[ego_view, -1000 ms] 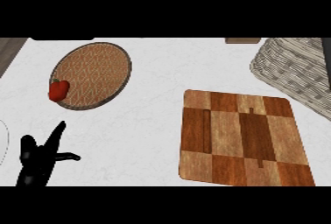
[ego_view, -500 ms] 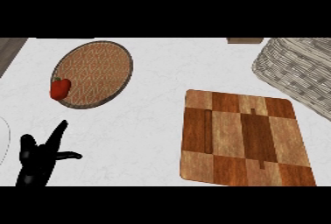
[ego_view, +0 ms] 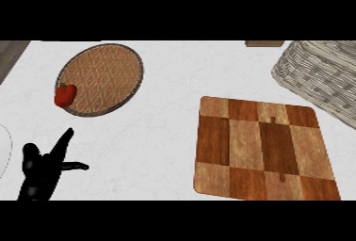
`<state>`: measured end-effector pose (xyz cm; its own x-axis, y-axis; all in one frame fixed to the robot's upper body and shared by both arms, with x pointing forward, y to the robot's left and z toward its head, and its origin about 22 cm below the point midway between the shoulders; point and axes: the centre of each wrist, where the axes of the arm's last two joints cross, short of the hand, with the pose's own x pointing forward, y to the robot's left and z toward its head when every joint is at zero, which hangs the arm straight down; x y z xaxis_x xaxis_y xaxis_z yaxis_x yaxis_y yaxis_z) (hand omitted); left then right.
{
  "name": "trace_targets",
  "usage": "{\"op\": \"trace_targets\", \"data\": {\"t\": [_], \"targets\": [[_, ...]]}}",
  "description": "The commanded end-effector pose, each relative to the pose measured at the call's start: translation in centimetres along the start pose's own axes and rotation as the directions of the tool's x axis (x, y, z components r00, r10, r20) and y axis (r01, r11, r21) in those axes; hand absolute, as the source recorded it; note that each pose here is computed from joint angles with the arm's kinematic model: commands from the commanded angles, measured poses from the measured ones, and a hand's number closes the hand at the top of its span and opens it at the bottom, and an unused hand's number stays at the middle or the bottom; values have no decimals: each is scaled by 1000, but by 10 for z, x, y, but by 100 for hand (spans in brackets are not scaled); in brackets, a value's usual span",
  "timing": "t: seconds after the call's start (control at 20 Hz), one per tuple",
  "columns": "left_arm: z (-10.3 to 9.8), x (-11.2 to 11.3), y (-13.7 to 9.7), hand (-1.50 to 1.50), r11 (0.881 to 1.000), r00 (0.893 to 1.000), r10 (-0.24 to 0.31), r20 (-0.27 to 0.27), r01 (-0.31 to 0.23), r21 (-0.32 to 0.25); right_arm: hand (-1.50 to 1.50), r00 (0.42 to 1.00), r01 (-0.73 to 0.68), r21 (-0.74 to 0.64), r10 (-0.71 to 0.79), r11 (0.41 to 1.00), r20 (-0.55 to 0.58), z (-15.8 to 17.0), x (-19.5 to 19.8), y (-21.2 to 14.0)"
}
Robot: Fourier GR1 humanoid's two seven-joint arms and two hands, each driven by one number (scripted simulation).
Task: Pick the squash from the cutting board and place it in the basket
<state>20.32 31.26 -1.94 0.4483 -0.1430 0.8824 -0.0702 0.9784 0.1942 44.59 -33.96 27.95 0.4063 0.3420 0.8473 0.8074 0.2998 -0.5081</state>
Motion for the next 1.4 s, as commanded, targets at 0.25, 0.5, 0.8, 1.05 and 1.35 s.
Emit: {"op": "trace_targets", "data": {"t": [0.25,0.5,0.8,1.05,1.35], "targets": [[-7,-9,-35,0,998,995,29,-91,-34,-58,150,997,71,-3,-71,997,-16,-25,-70,7],[2,-14,-14,0,998,997,15,-80,-19,-53,150,984,-157,-142,142,977,-110,-47,-87,-9],[-6,-23,-27,0,998,996,9,-84,-14,-63,-150,962,-274,-47,272,961,-37,-45,-109,0],[6,-23,-28,0,998,995,19,-99,-24,-50,-150,972,-235,-81,236,969,-1,-52,-104,-13],[1,-30,-4,0,999,996,22,-86,-25,-34,-150,996,-83,-180,77,980,-39,-62,-97,-38]]}}
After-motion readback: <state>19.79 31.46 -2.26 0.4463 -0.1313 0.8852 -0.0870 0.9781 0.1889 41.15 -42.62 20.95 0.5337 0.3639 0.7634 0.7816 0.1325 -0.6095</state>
